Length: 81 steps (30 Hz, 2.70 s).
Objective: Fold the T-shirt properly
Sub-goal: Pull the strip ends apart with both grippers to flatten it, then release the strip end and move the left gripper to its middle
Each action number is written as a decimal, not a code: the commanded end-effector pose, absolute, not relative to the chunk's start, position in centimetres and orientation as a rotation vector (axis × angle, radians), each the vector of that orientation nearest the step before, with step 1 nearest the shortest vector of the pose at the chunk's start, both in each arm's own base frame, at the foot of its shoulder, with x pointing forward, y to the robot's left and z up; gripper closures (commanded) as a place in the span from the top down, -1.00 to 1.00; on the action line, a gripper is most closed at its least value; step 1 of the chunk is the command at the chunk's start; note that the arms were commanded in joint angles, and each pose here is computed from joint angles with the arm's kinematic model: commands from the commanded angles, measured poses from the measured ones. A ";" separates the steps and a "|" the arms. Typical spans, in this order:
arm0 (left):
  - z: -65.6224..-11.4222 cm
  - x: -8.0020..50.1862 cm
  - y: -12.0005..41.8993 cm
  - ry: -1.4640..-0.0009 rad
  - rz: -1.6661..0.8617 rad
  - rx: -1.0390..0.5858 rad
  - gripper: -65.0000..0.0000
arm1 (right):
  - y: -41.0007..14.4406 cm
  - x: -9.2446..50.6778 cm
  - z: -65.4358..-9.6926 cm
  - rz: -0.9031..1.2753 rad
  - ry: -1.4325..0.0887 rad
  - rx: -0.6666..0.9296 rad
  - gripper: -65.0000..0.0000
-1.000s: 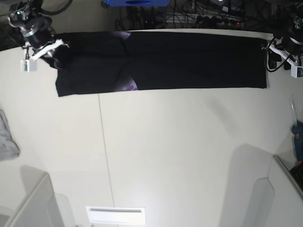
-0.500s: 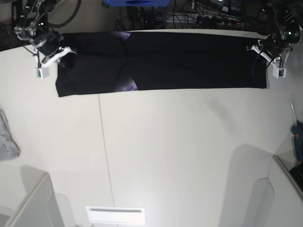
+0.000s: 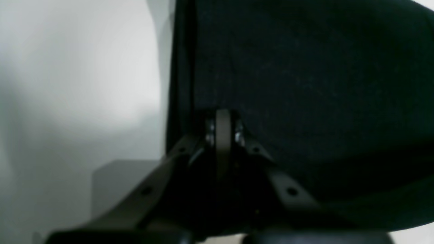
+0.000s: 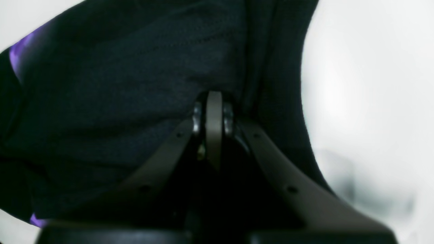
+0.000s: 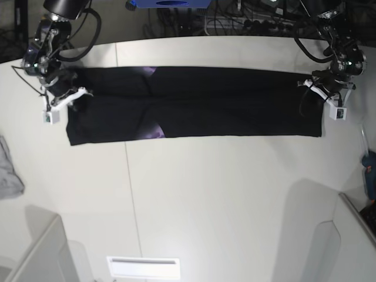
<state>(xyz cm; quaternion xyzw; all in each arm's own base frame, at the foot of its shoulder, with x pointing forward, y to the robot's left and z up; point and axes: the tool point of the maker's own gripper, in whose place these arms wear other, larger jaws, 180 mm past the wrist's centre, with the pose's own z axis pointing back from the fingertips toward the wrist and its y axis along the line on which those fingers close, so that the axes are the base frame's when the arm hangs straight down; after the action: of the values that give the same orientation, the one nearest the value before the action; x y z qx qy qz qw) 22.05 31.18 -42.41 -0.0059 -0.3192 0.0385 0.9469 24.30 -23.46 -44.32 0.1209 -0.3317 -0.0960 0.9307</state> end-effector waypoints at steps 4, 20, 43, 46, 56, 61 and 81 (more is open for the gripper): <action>-40.8 22.2 32.0 -0.653 0.039 0.047 -1.00 | -23.6 23.6 -43.8 -0.169 -0.657 0.204 -1.00; -31.9 19.8 35.6 -0.844 0.188 0.122 -1.00 | -19.9 24.1 -37.0 0.024 -0.802 0.185 -1.00; -40.2 22.5 34.4 -0.706 0.305 -0.114 0.45 | -19.9 22.9 -37.6 0.025 -0.774 0.183 -1.00; -41.3 22.5 34.2 -0.684 0.330 -0.139 0.44 | -19.9 22.9 -37.6 0.025 -0.775 0.183 -1.00; -43.4 22.6 33.0 -0.644 0.308 -0.178 -0.89 | -19.9 22.8 -37.6 0.024 -0.774 0.184 -1.00; -42.7 22.3 34.4 -0.697 0.308 -0.139 -1.00 | -19.9 22.8 -37.6 0.024 -0.774 0.184 -1.00; -33.9 21.2 31.6 -0.848 0.038 0.014 -1.00 | -19.3 22.8 -37.8 0.013 -0.771 0.199 -1.00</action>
<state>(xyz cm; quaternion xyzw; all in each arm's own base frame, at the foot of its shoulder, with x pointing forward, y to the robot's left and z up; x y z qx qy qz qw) 20.39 31.26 -35.42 0.0007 -0.3867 0.0258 0.9218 21.94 -19.25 -38.99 0.0965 -0.3512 -0.0002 0.9313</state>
